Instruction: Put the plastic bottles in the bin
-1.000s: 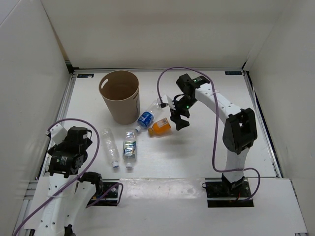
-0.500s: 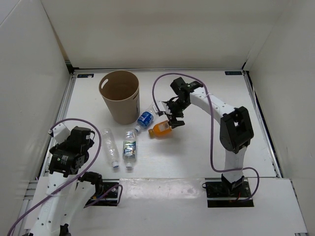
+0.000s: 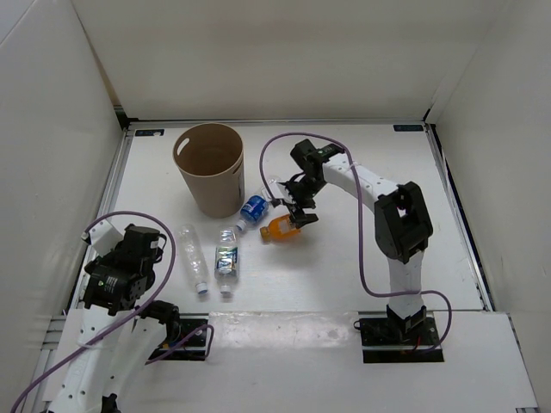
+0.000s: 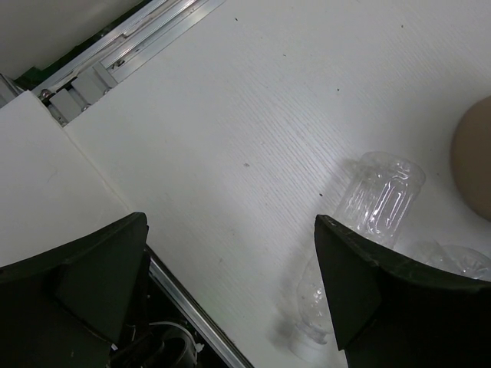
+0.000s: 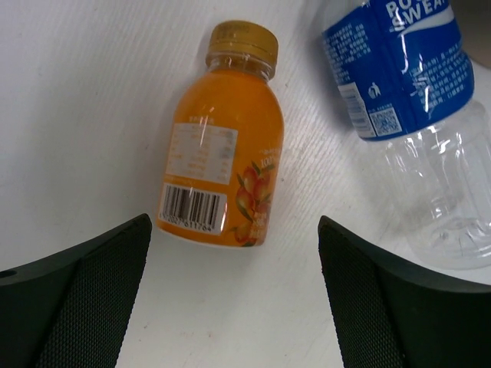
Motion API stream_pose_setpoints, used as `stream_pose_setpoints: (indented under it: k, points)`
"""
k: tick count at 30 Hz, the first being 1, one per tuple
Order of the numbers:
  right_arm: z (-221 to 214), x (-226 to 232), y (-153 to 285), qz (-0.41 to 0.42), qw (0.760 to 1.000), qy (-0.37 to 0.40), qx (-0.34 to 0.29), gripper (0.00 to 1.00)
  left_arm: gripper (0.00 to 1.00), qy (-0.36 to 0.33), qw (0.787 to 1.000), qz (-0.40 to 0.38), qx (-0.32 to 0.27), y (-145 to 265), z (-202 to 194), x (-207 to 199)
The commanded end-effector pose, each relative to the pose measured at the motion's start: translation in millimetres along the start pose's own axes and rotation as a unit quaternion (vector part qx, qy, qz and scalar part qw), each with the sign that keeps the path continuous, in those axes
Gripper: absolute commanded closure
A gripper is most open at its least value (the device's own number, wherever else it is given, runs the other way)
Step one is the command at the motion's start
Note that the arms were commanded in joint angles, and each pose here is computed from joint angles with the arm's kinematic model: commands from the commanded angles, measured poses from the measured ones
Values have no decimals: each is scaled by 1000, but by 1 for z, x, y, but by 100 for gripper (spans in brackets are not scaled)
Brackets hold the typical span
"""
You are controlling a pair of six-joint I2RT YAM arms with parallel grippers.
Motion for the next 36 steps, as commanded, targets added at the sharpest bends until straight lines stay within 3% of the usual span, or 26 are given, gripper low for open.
stream_pose_setpoints:
  k: [1, 10, 13, 22, 28, 33, 36]
  points:
    - [9, -6, -4, -1, 1000, 11, -14, 10, 0, -3, 1000, 10, -8, -1, 1, 0]
    - [5, -1, -27, 37, 999, -24, -14, 10, 0, -21, 1000, -1, 5, -1, -2, -5]
    - [6, -7, -38, 35, 999, -38, 14, 10, 0, -31, 999, 1, 10, -1, -3, -7]
    - [0, -15, -46, 11, 997, -62, 54, 22, 0, -42, 999, -1, 17, -2, -5, -10]
    - [-1, -20, -42, -15, 994, -82, 66, 44, 0, -41, 999, -3, 16, -2, -4, -11]
    - [7, -21, -27, -16, 992, -114, 54, 72, 0, -45, 999, -3, 17, -3, -6, -11]
    - [9, -14, -12, 0, 988, -144, 53, 82, 0, -41, 999, -2, 15, -3, -6, -11]
Point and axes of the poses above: each gripper's point midway between its finger pads, its own y axis back along the fingers, its own x axis along the line the jaws close on, z = x × y, the point moved 10 cm from there along y, back along the fingers, and after that the axes turned 14 degrees about y, right-handed, at the moved point
